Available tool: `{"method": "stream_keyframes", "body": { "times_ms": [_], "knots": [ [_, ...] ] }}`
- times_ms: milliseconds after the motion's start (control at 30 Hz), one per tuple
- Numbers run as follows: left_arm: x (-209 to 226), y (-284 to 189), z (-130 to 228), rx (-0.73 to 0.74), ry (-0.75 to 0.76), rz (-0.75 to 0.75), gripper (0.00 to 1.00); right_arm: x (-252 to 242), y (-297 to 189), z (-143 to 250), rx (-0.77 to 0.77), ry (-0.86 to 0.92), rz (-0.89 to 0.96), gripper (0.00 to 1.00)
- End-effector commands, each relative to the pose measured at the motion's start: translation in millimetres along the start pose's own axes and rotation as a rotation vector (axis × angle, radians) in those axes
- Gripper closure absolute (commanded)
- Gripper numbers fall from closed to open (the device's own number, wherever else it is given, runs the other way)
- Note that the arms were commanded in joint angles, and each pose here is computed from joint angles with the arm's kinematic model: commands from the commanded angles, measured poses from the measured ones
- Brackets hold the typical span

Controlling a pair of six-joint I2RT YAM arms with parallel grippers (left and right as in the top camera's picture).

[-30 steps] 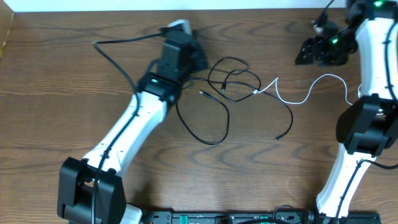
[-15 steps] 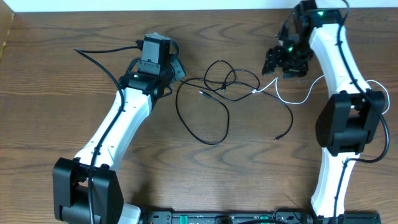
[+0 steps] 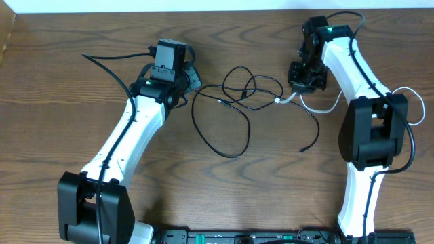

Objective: Untangle cables

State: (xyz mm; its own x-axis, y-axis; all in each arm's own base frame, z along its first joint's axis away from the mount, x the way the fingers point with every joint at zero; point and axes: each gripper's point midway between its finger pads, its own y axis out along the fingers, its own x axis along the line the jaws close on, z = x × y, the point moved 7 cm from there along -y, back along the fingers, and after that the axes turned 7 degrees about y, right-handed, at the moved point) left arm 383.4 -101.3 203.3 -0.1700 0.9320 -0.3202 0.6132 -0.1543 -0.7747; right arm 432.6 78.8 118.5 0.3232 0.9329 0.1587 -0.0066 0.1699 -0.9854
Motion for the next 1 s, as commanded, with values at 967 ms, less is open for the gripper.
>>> {"method": "stream_keyframes", "body": {
  "times_ms": [967],
  "knots": [
    [5, 2, 3, 0.016, 0.016, -0.027, 0.93, -216, -113, -15, -0.099, 0.409, 0.428, 0.99]
  ]
}}
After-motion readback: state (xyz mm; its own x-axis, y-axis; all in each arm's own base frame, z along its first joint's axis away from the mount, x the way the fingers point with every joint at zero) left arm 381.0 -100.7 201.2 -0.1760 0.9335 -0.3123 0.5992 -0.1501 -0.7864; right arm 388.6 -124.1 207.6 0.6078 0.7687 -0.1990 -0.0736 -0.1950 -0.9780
